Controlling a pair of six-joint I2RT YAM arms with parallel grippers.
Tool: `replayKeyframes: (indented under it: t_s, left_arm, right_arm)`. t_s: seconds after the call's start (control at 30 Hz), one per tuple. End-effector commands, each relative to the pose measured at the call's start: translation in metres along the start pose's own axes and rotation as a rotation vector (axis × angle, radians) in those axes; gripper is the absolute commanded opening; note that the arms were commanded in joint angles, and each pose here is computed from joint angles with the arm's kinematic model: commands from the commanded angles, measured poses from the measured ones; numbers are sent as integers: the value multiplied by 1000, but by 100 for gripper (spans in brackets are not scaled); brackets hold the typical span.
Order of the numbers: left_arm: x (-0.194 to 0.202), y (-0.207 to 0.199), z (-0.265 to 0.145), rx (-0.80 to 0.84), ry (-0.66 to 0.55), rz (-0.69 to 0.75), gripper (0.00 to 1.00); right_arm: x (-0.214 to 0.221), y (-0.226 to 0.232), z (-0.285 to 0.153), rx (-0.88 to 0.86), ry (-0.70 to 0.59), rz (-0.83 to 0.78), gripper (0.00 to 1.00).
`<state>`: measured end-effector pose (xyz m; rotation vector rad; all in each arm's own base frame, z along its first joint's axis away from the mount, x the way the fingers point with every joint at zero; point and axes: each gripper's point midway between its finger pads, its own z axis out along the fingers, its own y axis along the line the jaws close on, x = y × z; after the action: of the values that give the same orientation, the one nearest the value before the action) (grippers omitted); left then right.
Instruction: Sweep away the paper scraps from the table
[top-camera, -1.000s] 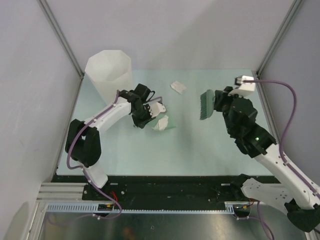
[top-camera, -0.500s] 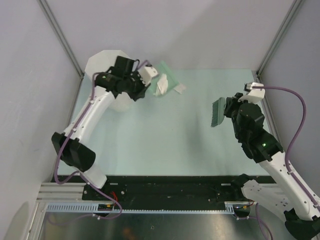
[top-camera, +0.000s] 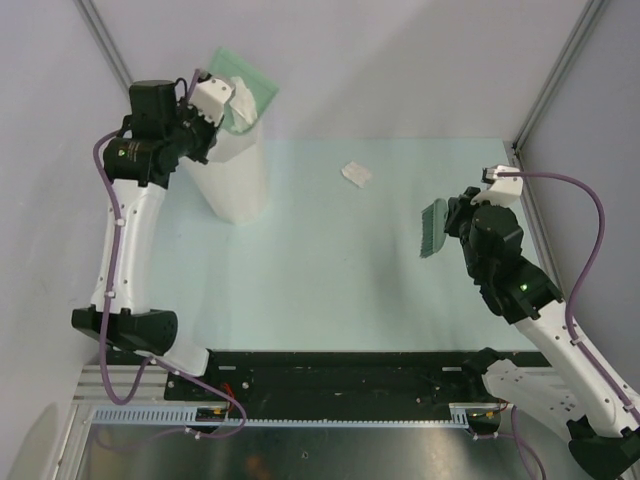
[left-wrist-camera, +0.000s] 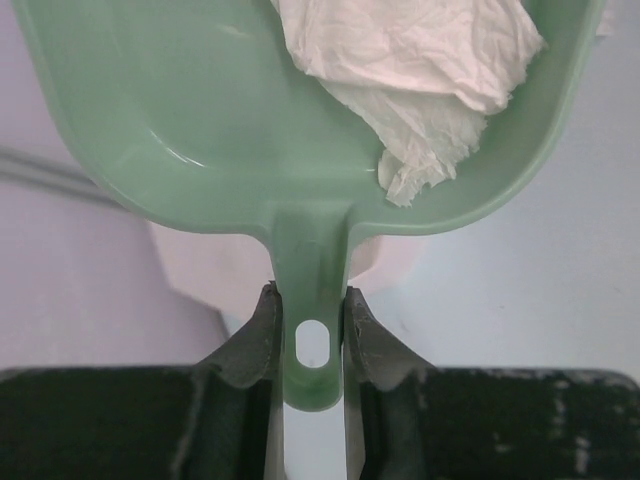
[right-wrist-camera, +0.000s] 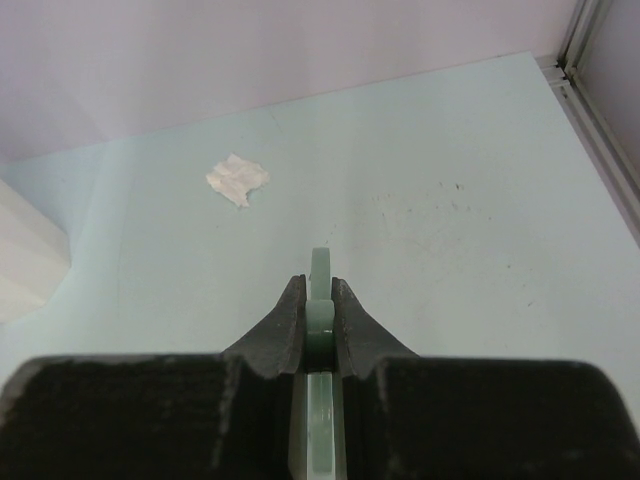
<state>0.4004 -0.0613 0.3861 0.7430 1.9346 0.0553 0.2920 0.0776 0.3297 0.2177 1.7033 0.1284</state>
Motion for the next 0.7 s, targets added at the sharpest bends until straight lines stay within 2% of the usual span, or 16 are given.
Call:
replayKeyframes:
  t_s: [0.0, 0.13, 0.27, 0.4, 0.57, 0.6, 0.67]
  left_arm:
    - [1, 56, -36, -260, 46, 50, 0]
    - [20, 94, -54, -442, 186, 138, 0]
    - [36, 133, -81, -663, 386, 234, 0]
    - [31, 147, -96, -760, 536, 413, 0]
    - [14, 155, -97, -911, 592, 618, 0]
    - [11, 158, -102, -925, 656, 720, 0]
    - [4, 159, -102, -1016, 628, 776, 0]
  right_arm:
    - [-4, 2, 0, -8, -15, 26, 0]
    - [0, 2, 2, -7, -5, 21, 0]
    - [1, 6, 4, -20, -2, 24, 0]
    - [3, 11, 7, -38, 2, 27, 0]
    - [6, 16, 10, -53, 14, 32, 0]
    - [8, 16, 10, -58, 19, 32, 0]
    - [8, 16, 10, -58, 20, 31, 0]
